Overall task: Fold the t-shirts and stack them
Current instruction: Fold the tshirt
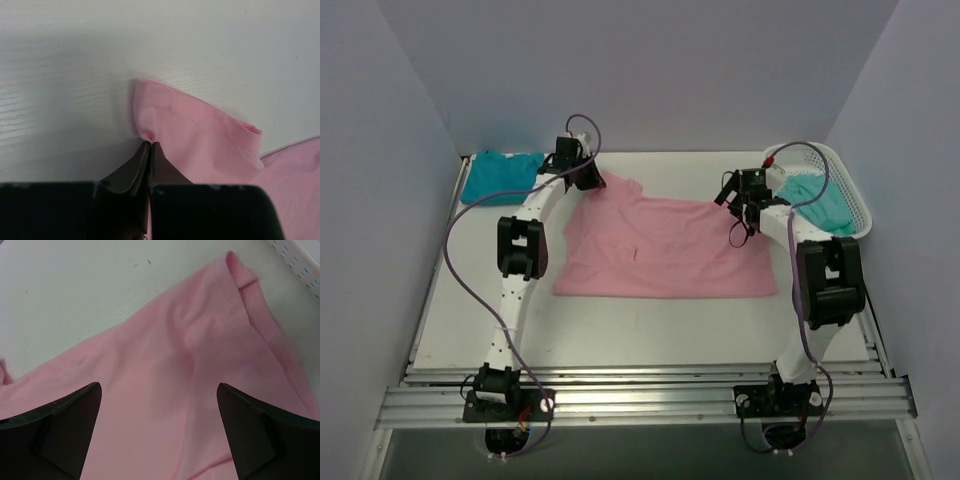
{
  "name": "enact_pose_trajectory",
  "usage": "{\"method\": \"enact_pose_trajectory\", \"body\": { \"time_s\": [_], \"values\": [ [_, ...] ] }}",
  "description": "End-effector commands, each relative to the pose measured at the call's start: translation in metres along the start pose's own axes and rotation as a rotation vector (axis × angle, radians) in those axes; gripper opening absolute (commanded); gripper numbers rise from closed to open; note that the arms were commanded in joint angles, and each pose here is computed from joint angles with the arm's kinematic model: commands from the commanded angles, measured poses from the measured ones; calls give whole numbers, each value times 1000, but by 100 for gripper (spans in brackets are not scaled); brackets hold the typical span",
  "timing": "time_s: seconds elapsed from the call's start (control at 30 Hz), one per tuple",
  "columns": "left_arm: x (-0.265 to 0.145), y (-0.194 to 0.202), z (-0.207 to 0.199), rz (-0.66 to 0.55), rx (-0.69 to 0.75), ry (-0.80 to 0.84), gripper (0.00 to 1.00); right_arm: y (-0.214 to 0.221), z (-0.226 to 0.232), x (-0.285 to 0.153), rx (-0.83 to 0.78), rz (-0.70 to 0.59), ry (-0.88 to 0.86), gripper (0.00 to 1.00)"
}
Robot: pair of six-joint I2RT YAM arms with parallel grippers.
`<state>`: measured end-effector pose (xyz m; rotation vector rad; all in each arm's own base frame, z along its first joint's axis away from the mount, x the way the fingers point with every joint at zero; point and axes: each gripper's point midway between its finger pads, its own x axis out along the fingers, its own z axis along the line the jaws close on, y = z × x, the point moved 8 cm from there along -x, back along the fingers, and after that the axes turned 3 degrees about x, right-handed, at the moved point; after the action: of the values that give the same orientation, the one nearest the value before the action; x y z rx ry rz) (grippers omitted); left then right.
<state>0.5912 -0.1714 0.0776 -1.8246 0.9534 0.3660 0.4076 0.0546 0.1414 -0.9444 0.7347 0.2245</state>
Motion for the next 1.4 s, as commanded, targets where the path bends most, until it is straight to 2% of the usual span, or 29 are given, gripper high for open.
{"method": "enact_pose_trajectory", "body": {
  "time_s": [0.0, 0.1, 0.3, 0.67, 1.17, 1.37],
  "values": [
    [-4, 17, 29, 85, -28, -69, 2, -20, 8, 20, 17, -78, 78, 95],
    [-7, 14, 30, 69, -36, -60, 2, -25, 12, 35, 1, -90, 124, 95],
    [-12, 14, 34, 78, -77, -162, 2, -39, 20, 52, -27, -131, 168, 95],
    [-30, -1, 34, 56, -46, -202, 2, -42, 27, 68, -52, -120, 194, 95],
    [-42, -1, 37, 86, -16, -241, 2, -41, 31, 101, -71, -112, 244, 95],
    [-43, 0, 36, 89, -13, -232, 2, -42, 27, 117, -74, -114, 266, 90]
  ]
}}
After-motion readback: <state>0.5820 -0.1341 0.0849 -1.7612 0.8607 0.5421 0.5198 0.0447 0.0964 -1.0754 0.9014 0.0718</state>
